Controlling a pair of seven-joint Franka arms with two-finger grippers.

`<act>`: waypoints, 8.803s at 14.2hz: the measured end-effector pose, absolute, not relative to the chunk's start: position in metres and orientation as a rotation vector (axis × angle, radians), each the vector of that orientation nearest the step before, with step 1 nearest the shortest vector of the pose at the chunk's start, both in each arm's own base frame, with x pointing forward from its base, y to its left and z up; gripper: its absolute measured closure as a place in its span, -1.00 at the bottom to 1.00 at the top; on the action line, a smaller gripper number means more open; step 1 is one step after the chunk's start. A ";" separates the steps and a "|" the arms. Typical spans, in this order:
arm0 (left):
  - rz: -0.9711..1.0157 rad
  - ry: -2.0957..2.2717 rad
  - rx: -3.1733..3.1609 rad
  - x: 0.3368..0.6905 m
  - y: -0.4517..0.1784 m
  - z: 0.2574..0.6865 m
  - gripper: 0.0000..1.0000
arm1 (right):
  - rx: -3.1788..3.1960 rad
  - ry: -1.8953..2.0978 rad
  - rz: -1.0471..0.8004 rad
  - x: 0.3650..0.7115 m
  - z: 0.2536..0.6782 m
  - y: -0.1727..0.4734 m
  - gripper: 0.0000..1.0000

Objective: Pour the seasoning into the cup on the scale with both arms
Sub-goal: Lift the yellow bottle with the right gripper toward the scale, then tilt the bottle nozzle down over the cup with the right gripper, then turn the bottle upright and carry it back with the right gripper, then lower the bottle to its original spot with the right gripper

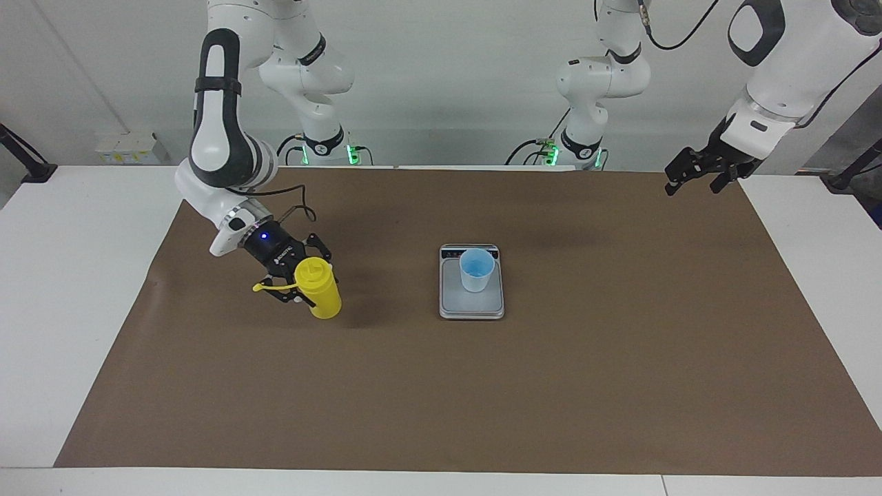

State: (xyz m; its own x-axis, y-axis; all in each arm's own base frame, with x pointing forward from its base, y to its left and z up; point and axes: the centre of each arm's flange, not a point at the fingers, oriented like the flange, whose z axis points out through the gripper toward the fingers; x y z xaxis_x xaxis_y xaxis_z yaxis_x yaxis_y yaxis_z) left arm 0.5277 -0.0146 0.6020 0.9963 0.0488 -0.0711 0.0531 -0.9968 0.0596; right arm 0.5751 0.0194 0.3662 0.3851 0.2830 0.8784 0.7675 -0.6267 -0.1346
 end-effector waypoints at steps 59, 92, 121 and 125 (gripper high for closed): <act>-0.107 0.079 3.077 0.528 -0.015 0.602 -1.00 | -2.819 -2.602 -0.537 0.487 0.376 0.358 -0.05; -0.107 0.079 3.077 0.528 -0.015 0.602 -1.00 | -3.010 -1.973 -0.839 0.499 0.399 0.334 0.07; -0.107 0.079 3.077 0.528 -0.015 0.602 -1.00 | -2.759 -1.199 -0.898 0.588 0.440 0.161 0.07; -0.107 0.079 3.077 0.528 -0.015 0.602 -1.00 | -2.595 -1.201 -0.951 0.594 0.431 0.110 0.07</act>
